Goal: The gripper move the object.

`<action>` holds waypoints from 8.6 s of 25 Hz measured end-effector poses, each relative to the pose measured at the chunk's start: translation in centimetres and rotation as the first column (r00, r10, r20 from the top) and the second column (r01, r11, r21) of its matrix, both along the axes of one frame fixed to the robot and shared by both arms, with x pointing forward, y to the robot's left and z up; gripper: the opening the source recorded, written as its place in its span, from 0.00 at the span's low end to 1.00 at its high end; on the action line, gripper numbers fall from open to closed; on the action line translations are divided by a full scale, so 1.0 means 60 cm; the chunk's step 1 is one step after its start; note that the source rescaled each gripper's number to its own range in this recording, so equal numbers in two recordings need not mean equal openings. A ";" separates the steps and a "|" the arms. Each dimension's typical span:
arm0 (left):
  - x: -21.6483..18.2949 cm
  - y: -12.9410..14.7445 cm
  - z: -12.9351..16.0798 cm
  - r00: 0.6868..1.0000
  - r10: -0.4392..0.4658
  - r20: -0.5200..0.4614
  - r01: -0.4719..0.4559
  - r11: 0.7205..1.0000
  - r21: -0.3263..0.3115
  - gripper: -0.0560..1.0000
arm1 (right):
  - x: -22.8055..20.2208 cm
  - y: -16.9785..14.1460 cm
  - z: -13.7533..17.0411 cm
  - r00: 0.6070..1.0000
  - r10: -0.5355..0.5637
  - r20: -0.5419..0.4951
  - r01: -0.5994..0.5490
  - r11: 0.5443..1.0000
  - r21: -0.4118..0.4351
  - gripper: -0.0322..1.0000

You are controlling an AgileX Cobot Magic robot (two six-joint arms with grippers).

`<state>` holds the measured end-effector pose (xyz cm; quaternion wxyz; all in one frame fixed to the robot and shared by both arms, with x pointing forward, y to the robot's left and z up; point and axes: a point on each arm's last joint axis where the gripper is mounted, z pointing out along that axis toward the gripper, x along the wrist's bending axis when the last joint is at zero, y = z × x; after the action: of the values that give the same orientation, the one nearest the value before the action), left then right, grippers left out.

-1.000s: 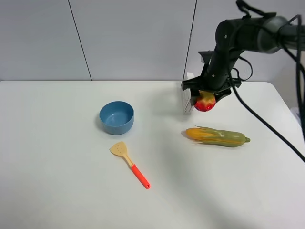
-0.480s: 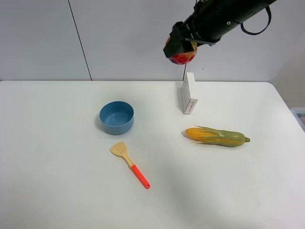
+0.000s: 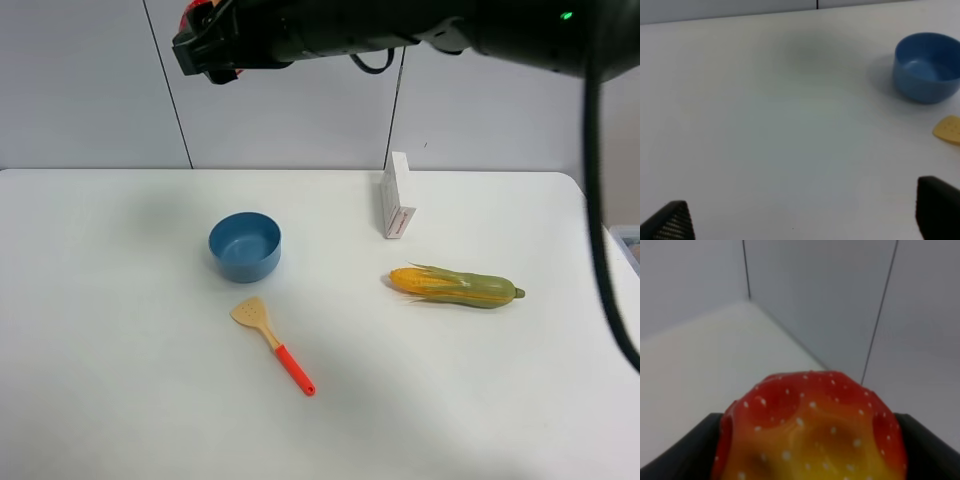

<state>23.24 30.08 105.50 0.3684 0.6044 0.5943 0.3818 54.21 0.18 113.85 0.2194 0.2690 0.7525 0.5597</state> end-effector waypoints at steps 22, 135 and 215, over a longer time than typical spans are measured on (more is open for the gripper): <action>0.000 0.000 0.000 1.000 0.000 0.000 0.000 1.000 0.000 1.00 | 0.135 0.066 -0.325 0.950 -0.309 0.048 0.310 0.951 0.004 0.03; 0.000 0.000 0.000 1.000 0.000 0.000 0.000 1.000 0.000 1.00 | 0.101 0.031 -0.017 0.956 0.174 -0.237 -0.145 0.980 0.134 0.97; 0.000 0.000 0.000 1.000 0.000 0.000 0.000 1.000 0.000 1.00 | -0.481 -0.505 -0.068 0.509 -0.857 -0.082 0.837 0.515 -0.185 0.98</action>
<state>23.24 30.08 105.50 0.3684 0.6044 0.5943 0.3818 25.35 -30.15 109.77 0.4185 0.6331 0.5727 0.3100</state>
